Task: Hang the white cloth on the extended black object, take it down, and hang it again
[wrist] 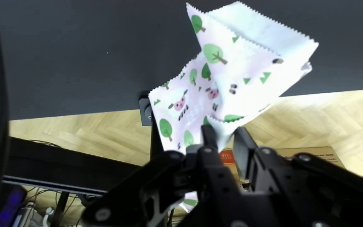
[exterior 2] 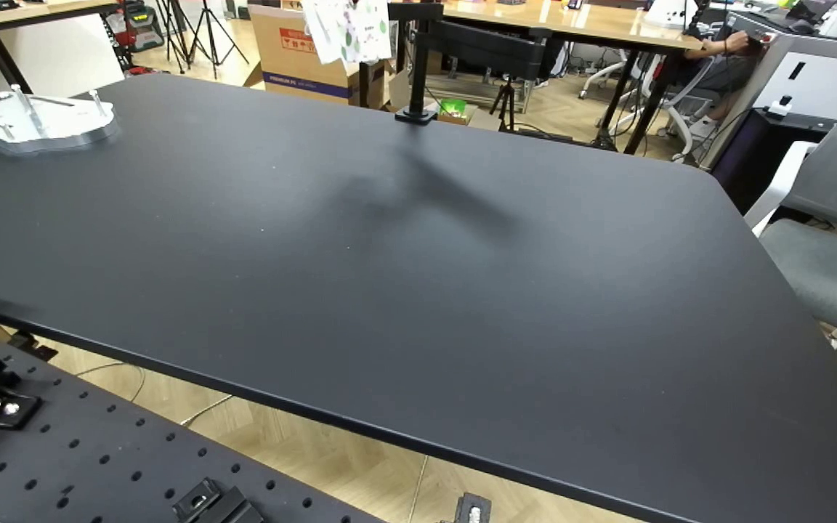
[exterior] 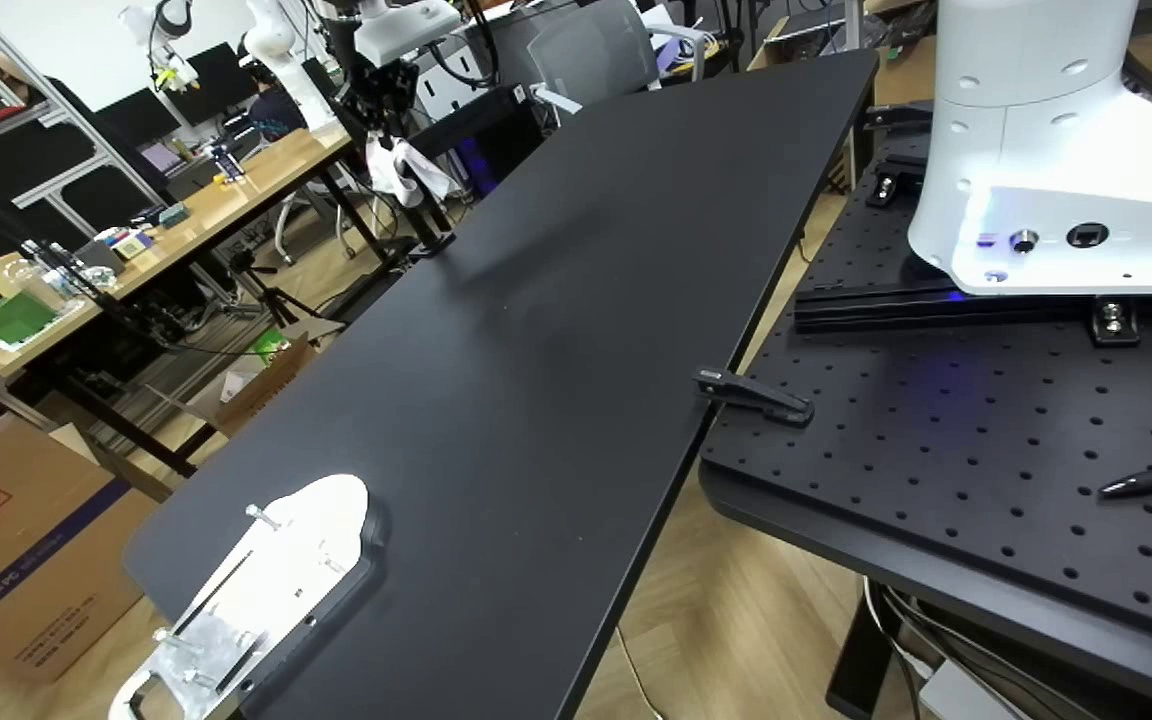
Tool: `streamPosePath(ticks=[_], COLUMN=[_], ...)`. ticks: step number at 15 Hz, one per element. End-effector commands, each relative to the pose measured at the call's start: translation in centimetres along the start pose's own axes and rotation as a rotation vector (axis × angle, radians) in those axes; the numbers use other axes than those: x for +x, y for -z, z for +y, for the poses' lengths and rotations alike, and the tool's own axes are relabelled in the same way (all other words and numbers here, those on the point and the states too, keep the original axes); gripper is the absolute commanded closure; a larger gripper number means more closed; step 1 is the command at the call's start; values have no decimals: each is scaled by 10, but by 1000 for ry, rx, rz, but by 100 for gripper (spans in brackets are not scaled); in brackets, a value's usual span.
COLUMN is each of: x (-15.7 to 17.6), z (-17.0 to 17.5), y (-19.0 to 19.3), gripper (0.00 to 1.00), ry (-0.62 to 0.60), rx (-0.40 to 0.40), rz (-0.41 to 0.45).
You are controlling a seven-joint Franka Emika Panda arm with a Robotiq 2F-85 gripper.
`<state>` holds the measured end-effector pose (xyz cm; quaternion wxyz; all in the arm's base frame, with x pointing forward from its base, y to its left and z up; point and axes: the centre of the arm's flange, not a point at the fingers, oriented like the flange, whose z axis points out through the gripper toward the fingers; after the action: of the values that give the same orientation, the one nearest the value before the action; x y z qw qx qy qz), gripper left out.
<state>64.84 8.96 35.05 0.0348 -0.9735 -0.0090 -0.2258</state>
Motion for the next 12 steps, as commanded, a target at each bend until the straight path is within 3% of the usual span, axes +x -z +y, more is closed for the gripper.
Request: streamPosePath(ticks=[1, 7, 12], x=[10, 6, -16], z=[1, -7, -42], y=[1, 10, 41], gripper=[100, 99, 99], ry=[-5, 7, 82], rx=[9, 19, 43], rz=[3, 4, -4])
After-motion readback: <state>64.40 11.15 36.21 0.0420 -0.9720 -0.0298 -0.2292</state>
